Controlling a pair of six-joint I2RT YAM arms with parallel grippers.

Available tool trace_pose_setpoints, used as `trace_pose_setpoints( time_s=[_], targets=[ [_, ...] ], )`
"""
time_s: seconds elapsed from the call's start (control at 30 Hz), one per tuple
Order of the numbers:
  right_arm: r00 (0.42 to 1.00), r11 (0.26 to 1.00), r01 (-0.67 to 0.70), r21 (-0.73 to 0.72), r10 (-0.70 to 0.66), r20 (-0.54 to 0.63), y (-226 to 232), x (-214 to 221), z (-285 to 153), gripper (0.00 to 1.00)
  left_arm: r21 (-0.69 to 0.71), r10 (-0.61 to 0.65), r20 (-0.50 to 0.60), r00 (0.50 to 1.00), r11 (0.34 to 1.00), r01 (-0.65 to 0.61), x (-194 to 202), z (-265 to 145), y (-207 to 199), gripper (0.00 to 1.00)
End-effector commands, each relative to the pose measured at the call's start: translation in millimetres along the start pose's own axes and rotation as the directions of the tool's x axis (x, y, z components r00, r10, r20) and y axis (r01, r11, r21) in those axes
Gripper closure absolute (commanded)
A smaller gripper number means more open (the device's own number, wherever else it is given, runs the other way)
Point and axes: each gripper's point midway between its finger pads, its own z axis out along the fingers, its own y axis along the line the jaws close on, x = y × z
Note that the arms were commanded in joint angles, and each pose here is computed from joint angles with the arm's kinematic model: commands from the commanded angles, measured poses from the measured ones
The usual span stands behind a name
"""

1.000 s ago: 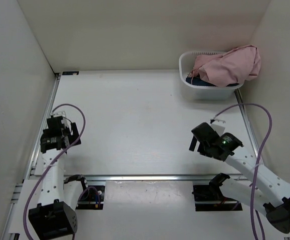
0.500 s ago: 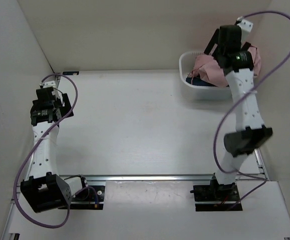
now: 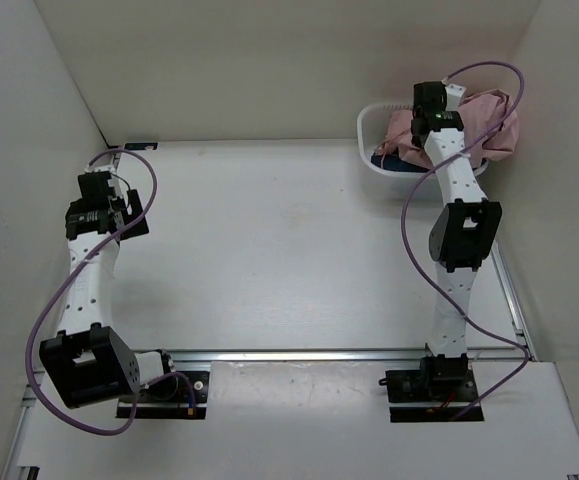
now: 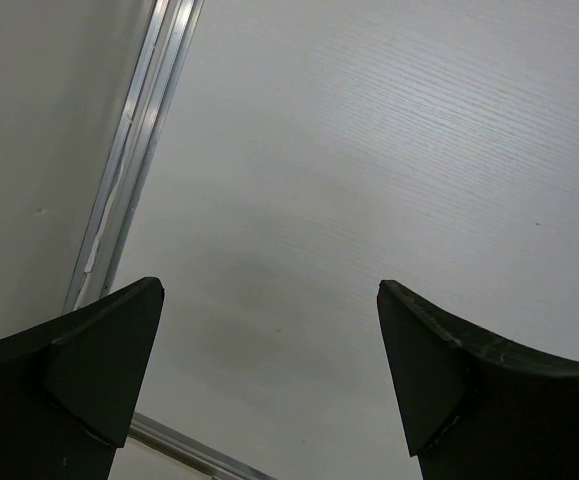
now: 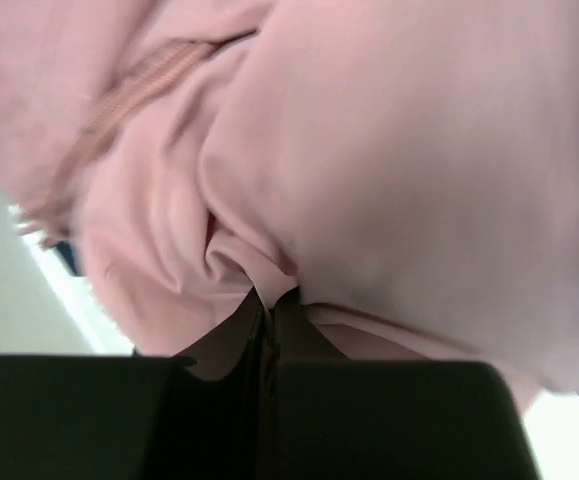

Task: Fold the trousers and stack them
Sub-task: Grab the trousers from the pile, then move the trousers to the center of the board

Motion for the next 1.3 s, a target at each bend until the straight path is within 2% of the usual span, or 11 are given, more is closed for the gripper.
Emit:
trace_pose_setpoints(
  time_s=[0.0,0.23,0.37,0.47,0.53,0.9,0.97,1.0,1.03,1.13,1.27],
  targets=[
    [0.970,0.997,-0.034,-0.065,0.049,0.238,-7.0,-77.3,-95.9,1.00,-0.028,-0.017,0.062,0.998,0.999,0.019,-16.8,-14.9,9.0,0.00],
    [0.836,0.921,0.195,-0.337,0.023,0.548,32.4,-131.5,-299.9,1.00,0.020,-0.028,0.116,0.993,0.999,0.026,-33.6,-24.7,2.9,0.00],
    [0.682,0.626,0.396,-0.672,0.289,0.671,58.0,-135.9,-496.7,1.00,0.044,-0.036,0.152,0.988,0.999,0.030,-55.3,-29.2,-0.1,0.00],
    [0.657,0.337,0.509,-0.792,0.443,0.610,67.3,-111.9,-592.1,1.00,0.032,-0.046,0.197,0.979,0.999,0.040,-72.5,-39.7,4.6,0.00],
    [0.685,0.279,0.498,-0.821,0.454,0.570,75.2,-100.0,-605.3,1.00,0.020,-0.050,0.216,0.975,0.999,0.047,-79.4,-44.4,8.0,0.00],
    [0.932,0.343,0.345,-0.874,-0.013,0.363,188.1,34.0,-458.9,0.98,-0.084,-0.075,0.334,0.939,0.991,0.109,-92.3,-88.2,37.7,0.00],
    [0.959,0.501,0.285,-0.817,-0.151,0.241,190.2,66.0,-388.1,0.73,-0.085,-0.073,0.324,0.943,0.991,0.106,-88.9,-85.2,37.1,0.00],
    [0.954,0.590,0.277,-0.758,-0.263,0.144,181.9,98.9,-345.1,0.20,-0.085,-0.072,0.322,0.944,0.991,0.105,-85.6,-85.1,37.0,0.00],
    [0.963,0.688,0.235,-0.687,-0.263,0.067,163.5,99.2,-306.5,0.12,-0.086,-0.070,0.313,0.947,0.991,0.102,-82.7,-82.6,36.5,0.00],
    [0.960,0.858,0.131,-0.496,-0.234,-0.152,109.7,127.2,-223.1,0.06,-0.051,-0.059,0.259,0.964,0.996,0.075,-64.3,-66.9,26.0,0.00],
    [0.960,0.800,0.196,-0.568,-0.274,-0.055,96.9,127.1,-236.7,0.05,0.053,0.018,0.065,0.998,0.998,-0.021,-0.4,-41.1,-8.9,0.00]
  ],
)
